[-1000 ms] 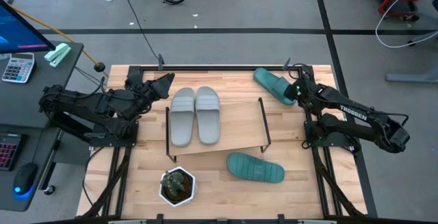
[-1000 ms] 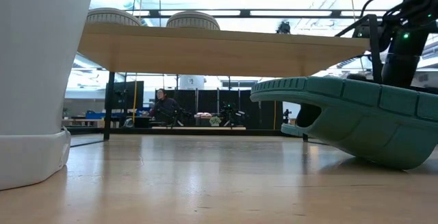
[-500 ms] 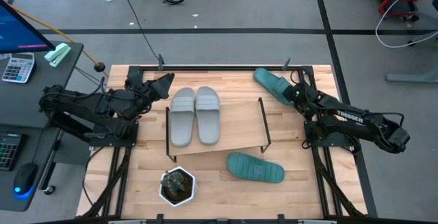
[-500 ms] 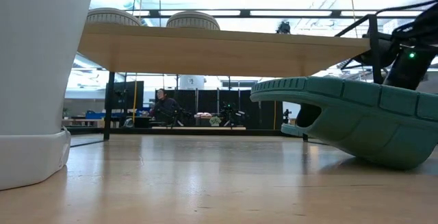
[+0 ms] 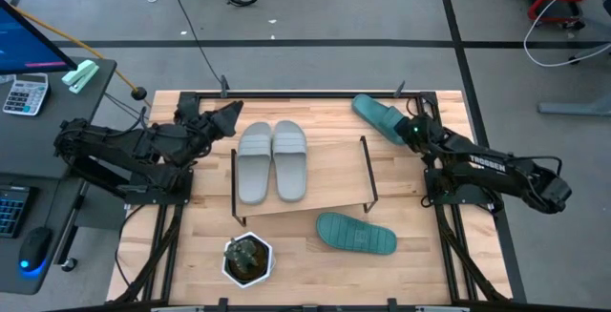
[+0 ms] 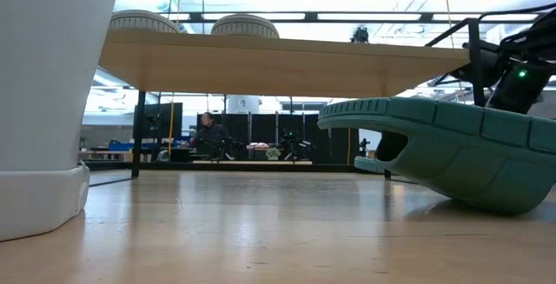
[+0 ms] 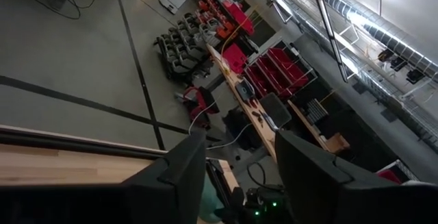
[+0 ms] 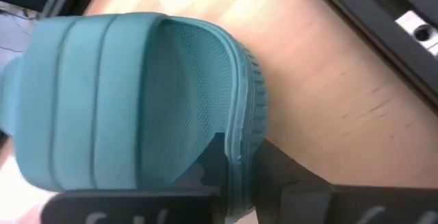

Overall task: Pick and place slides into the shelf
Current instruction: Put the top green slide on the shelf

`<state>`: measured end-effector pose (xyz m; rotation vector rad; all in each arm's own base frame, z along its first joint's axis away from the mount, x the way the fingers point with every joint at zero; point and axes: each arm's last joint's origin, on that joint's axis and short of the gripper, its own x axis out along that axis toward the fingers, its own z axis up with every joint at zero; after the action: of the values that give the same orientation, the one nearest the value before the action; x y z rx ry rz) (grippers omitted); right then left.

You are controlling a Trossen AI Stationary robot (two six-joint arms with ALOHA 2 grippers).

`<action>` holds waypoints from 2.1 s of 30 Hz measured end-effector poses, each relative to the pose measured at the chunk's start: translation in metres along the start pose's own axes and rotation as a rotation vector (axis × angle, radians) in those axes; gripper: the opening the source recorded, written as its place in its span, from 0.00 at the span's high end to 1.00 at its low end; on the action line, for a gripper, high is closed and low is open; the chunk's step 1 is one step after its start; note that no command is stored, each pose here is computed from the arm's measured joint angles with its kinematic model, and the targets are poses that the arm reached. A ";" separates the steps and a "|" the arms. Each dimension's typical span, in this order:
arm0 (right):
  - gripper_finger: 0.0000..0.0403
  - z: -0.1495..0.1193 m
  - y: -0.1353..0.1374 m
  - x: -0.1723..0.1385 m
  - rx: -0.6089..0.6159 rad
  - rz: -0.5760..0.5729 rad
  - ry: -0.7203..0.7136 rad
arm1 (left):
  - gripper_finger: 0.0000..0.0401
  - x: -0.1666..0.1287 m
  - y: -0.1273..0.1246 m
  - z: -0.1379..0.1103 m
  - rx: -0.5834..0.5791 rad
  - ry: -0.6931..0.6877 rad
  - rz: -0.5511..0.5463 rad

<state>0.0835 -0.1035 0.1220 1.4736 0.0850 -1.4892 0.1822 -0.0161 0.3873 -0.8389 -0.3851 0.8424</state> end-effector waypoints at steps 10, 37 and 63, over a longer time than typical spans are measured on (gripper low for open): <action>0.90 0.018 0.045 -0.041 0.050 0.224 -0.108 | 0.56 0.003 0.001 0.002 -0.001 -0.016 0.013; 0.90 0.070 0.210 -0.217 -0.618 1.015 0.121 | 0.56 0.005 0.001 0.002 -0.003 0.011 -0.008; 0.90 0.059 0.277 -0.170 -0.904 1.084 0.741 | 0.57 0.003 -0.001 -0.001 -0.012 0.107 -0.080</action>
<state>0.1820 -0.1832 0.4269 0.9264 0.3000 0.0612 0.1860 -0.0146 0.3875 -0.8699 -0.3278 0.7184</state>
